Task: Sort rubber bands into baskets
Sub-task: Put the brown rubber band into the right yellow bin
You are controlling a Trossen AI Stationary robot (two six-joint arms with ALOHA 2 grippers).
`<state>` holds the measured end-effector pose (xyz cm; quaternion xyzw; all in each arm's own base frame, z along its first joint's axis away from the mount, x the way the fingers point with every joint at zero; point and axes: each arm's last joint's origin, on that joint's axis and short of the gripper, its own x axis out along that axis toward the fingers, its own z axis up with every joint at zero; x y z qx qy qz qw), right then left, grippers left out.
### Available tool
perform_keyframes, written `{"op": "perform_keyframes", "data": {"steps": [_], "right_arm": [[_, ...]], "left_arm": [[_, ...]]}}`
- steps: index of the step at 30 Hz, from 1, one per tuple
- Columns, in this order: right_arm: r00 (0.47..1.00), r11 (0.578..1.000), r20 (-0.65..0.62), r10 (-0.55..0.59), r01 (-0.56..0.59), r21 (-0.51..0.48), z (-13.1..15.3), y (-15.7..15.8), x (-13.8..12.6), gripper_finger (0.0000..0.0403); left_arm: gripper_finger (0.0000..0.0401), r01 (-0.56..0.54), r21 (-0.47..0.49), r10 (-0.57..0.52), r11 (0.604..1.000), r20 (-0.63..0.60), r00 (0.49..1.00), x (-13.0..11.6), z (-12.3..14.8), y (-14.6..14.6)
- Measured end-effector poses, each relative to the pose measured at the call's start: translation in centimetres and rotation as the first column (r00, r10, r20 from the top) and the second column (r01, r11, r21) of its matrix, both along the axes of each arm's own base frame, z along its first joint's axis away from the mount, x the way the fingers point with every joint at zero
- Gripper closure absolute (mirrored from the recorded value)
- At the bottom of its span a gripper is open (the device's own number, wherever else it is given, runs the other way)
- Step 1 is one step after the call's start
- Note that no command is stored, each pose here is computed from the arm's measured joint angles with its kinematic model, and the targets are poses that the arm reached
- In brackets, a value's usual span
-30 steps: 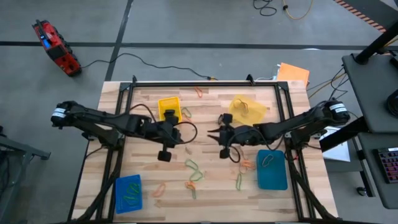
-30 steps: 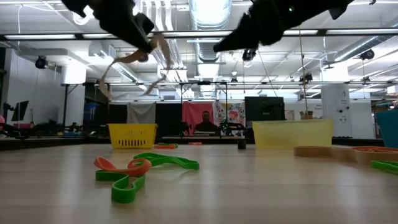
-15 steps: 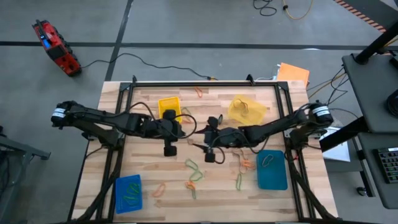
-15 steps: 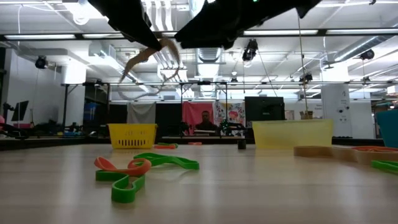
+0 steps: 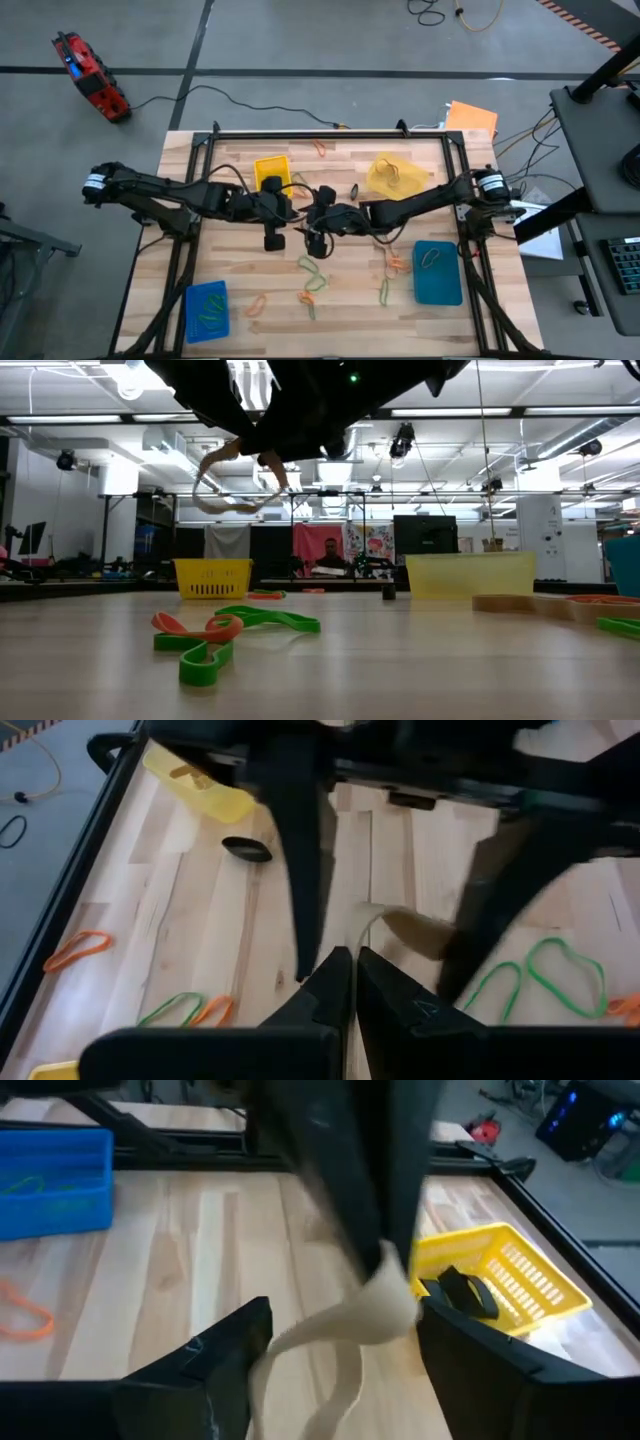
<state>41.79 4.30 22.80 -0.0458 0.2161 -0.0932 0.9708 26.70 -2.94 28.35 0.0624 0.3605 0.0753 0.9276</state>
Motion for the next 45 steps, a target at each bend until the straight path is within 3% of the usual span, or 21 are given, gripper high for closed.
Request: {"op": "perform_keyframes", "data": {"steps": [4, 11, 17, 21, 30, 38, 45], "right_arm": [[1.0, 1.0, -0.012, -0.017, 0.017, 0.008, 0.0, -0.5, 0.0, 0.0217], [0.999, 1.0, -0.031, -0.003, 0.003, -0.021, -0.1, -0.5, 0.0, 0.0378], [0.996, 1.0, -0.088, -0.008, 0.005, -0.031, 0.1, -0.6, -0.5, 0.0394], [0.987, 0.993, -0.128, -0.096, 0.086, -0.082, 1.6, -1.2, -1.7, 0.0394], [0.926, 0.95, -0.23, -0.3, 0.266, -0.167, 5.9, -5.0, -6.3, 0.0394], [0.759, 0.846, -0.377, -0.531, 0.502, -0.181, 6.5, -10.7, -10.5, 0.0394], [0.602, 0.76, -0.5, -0.622, 0.618, -0.2, 5.0, -14.4, -12.9, 0.0394]], "left_arm": [[0.0401, -0.002, -0.002, 0.002, 1.0, 0.001, 1.0, 0.0, 0.0, 0.0], [0.0359, 0.002, 0.001, -0.002, 1.0, 0.0, 1.0, 0.0, 0.0, 0.0], [0.0271, 0.011, 0.057, -0.01, 0.998, -0.015, 1.0, -0.2, 0.0, 0.1], [0.0225, -0.02, 0.102, 0.026, 0.995, -0.055, 0.998, -0.8, 0.5, 0.3], [0.0203, -0.072, 0.125, 0.091, 0.99, -0.158, 0.983, -1.9, 2.1, 0.6], [0.0209, -0.087, 0.125, 0.111, 0.988, -0.198, 0.974, -2.2, 1.5, 0.7], [0.021, -0.16, 0.112, 0.178, 0.981, -0.183, 0.967, -2.7, 1.0, 0.7]]}}
